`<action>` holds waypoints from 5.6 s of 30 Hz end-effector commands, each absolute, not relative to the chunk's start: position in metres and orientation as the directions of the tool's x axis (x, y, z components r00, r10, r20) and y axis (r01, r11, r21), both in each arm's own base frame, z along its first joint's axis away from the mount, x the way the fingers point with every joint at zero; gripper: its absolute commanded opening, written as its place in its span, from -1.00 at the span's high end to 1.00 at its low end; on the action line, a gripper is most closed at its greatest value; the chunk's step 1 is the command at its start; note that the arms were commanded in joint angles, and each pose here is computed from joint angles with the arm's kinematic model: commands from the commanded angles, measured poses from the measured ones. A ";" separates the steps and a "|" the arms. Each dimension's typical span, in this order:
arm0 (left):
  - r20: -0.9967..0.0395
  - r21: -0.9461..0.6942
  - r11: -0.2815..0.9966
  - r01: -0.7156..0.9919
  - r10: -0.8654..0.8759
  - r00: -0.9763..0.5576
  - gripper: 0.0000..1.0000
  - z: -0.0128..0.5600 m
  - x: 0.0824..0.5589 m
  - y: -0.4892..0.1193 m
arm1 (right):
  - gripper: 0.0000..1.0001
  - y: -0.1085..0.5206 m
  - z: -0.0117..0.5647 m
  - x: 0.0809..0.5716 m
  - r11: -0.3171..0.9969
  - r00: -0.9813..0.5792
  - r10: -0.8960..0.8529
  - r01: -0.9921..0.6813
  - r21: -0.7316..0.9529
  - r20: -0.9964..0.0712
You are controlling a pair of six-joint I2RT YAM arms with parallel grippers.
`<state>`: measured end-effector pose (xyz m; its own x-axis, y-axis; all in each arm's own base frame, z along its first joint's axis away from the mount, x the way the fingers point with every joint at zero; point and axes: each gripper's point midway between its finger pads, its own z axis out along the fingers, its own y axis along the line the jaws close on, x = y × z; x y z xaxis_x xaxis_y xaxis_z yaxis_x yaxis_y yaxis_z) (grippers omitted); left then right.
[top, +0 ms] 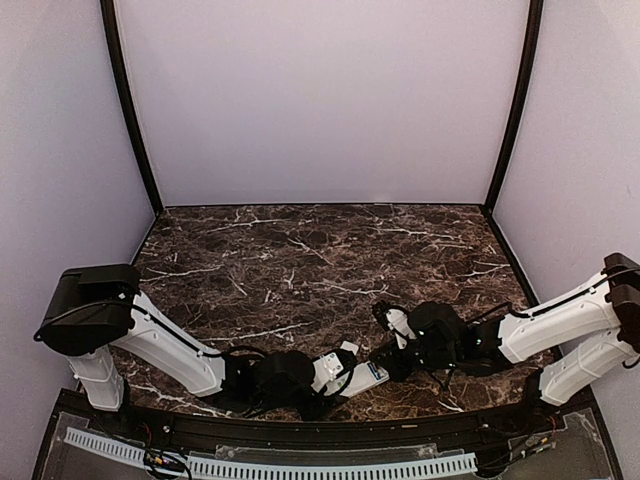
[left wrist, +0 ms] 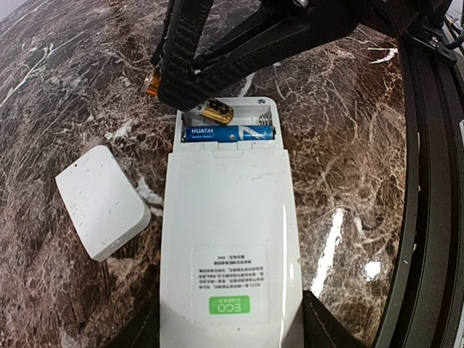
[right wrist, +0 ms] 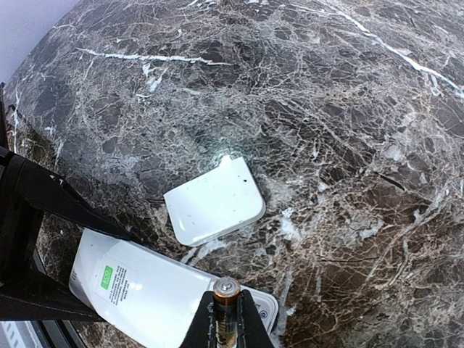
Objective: Load the batteries into the remote control
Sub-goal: Load the battery into the battery compartment, then press the battery in the battery compartment, then place the remote control without the battery cover at the center of the board.
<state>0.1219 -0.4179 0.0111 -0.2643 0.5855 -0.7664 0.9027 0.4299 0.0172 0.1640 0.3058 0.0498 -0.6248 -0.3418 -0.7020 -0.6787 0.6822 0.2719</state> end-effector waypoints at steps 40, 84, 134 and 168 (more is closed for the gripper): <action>-0.448 0.217 0.461 0.860 0.830 -0.332 1.00 -0.059 0.129 -0.318 | 1.00 0.275 -0.007 0.126 0.740 -0.720 -0.425 -0.625 0.248 -0.549; -0.456 0.235 0.504 0.831 0.812 -0.364 1.00 -0.053 0.135 -0.306 | 0.93 0.314 0.072 0.151 0.730 -0.770 -0.407 -0.597 0.332 -0.491; -0.458 0.216 0.492 0.843 0.814 -0.357 1.00 -0.053 0.131 -0.309 | 1.00 0.308 0.012 0.164 0.781 -0.845 -0.441 -0.527 0.336 -0.301; -0.668 0.059 0.418 0.906 0.692 -0.275 -0.69 0.030 0.101 -0.326 | -0.91 0.359 0.042 0.207 0.672 -0.677 -0.603 -0.716 0.189 -0.422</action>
